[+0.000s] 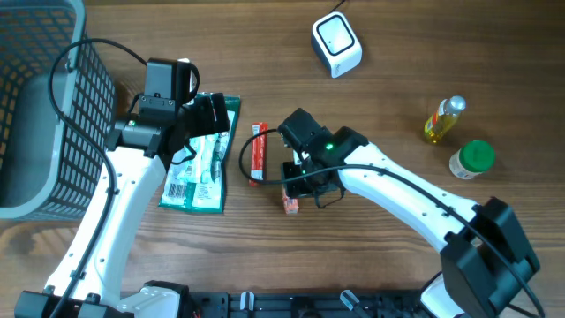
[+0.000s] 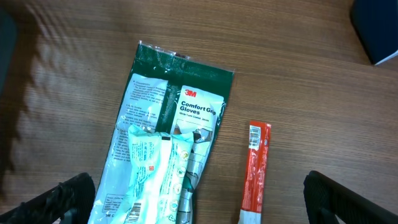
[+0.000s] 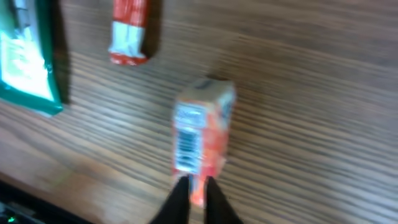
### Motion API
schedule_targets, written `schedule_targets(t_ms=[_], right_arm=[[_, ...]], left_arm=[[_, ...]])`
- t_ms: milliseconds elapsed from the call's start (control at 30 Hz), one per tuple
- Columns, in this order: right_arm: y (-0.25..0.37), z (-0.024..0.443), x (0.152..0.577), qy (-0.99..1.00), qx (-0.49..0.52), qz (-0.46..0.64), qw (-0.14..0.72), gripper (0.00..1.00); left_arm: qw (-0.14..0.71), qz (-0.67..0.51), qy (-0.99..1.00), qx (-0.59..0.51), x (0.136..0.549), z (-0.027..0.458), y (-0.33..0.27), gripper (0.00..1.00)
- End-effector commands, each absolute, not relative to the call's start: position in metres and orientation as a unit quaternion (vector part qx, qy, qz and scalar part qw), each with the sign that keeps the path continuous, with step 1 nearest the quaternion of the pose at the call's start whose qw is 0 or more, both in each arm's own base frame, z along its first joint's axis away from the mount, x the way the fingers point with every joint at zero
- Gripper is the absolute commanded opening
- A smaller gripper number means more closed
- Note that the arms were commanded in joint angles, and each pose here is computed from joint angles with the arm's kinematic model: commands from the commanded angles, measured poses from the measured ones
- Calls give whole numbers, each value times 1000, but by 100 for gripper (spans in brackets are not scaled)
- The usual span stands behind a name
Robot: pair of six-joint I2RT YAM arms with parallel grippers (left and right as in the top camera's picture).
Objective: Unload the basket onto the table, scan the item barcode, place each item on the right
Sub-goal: 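Lower the right gripper onto the orange Kleenex pack and grip it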
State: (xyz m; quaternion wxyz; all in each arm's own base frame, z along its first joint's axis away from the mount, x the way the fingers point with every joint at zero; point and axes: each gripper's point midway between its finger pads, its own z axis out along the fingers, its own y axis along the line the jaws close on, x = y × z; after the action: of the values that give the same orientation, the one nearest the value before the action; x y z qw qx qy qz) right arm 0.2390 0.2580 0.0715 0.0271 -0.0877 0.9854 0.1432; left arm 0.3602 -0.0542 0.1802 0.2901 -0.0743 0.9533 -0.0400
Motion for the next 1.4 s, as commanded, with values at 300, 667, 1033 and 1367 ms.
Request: schedule_targets(t_ms=[300,667,1033,1367], right_arm=[[220,65,245,995,-33,78,47,4],[242,45,230,988,-39,150,21,4],[248,39,224,987,-34,156,22,4],[251,40,227,986,-36,162,29,4]], left_arm=[[291,-43,953,-76,362,181,-53,100],[291,-43,953,-76,361,181,-53,100],[291,-43,953,-76,362,181,-53,100],[291,-43,953,-76,362,181,-53,100]])
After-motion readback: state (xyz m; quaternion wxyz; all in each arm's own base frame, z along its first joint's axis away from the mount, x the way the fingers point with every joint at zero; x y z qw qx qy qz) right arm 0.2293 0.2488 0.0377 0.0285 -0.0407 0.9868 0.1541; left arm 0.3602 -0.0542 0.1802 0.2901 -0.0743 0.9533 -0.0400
